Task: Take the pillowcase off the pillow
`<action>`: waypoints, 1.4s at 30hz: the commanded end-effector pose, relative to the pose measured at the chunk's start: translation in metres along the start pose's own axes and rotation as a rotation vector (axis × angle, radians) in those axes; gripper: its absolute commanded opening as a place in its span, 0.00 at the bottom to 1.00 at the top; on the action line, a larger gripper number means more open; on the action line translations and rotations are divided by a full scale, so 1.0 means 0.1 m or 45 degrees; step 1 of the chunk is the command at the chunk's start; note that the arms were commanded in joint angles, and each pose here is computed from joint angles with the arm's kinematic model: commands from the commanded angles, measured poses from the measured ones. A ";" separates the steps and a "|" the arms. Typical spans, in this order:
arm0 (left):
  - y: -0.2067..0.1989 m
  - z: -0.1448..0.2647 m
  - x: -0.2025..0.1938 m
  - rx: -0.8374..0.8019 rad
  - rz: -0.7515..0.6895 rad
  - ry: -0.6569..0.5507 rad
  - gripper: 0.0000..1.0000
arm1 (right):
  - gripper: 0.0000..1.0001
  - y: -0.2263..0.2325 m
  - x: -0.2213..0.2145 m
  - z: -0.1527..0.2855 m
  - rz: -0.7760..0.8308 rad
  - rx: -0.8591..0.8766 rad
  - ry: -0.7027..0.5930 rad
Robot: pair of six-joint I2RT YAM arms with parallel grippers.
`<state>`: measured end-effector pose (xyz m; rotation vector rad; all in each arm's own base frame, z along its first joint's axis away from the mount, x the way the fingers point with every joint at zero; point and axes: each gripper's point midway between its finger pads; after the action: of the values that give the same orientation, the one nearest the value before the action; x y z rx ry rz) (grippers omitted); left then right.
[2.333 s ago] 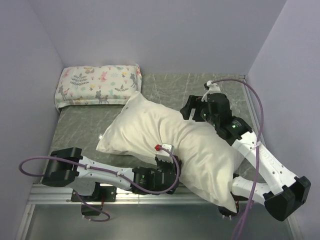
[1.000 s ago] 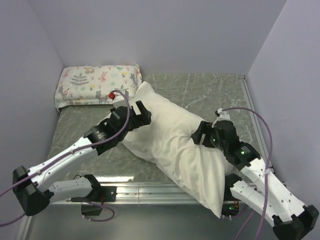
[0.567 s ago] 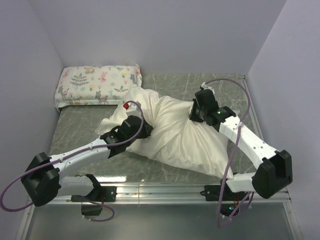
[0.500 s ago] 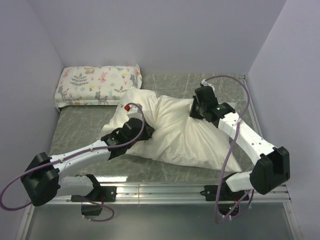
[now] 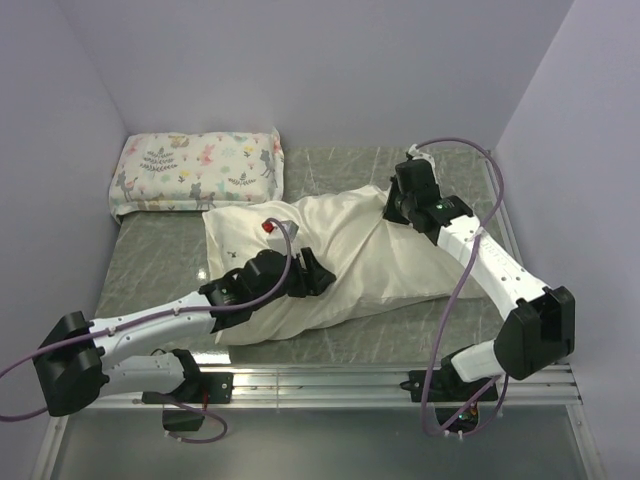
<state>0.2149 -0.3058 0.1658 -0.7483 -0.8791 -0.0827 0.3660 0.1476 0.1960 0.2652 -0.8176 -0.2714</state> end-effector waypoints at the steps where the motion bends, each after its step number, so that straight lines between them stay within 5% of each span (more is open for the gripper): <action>1: -0.51 0.14 0.03 -0.298 -0.061 0.042 0.67 | 0.22 0.08 0.18 0.11 -0.057 0.069 -0.115; 5: -0.65 0.28 0.37 -0.299 -0.066 -0.069 0.80 | 0.45 0.04 0.13 0.18 -0.061 0.074 -0.126; 11: -0.27 0.86 0.87 -0.057 0.116 -0.322 0.86 | 0.76 0.12 0.25 0.56 -0.003 0.161 -0.219; 15: 0.24 1.20 1.06 0.231 0.237 -0.484 0.90 | 0.80 0.44 0.11 0.74 0.138 0.241 -0.204; 20: 0.71 1.40 0.96 0.463 0.297 -0.502 0.96 | 0.83 1.15 -0.52 0.84 0.337 0.414 -0.114; 26: 0.88 1.43 0.96 0.460 0.333 -0.504 0.98 | 0.84 1.52 -1.04 0.56 0.537 0.319 -0.061; 28: 0.89 1.41 0.95 0.458 0.312 -0.484 0.98 | 0.81 1.43 -1.15 0.38 0.578 0.233 -0.034; 30: 0.86 1.34 0.94 0.441 0.293 -0.450 0.98 | 0.67 1.22 -1.05 0.23 0.564 0.094 -0.059; 31: 0.87 1.31 0.93 0.439 0.287 -0.436 0.98 | 0.37 1.12 -1.01 0.19 0.545 0.058 -0.056; 34: 0.85 1.25 0.92 0.410 0.291 -0.418 0.97 | 0.05 0.81 -0.80 0.12 0.386 0.068 -0.044; 42: 0.97 0.97 0.69 0.341 0.376 -0.338 0.94 | 0.04 0.21 -0.59 0.12 0.265 0.058 -0.040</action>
<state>0.2278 -0.1403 0.2043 -0.5431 -1.0286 0.4238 0.3247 0.2023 0.1776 0.2662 -0.8806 -0.0716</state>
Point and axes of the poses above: each gripper's point midway between its finger pads, its own z axis back along the fingers, its own y axis along the line the jaws close on, x = y × z, and after that the axes turned 6 degrees about -z, right-handed
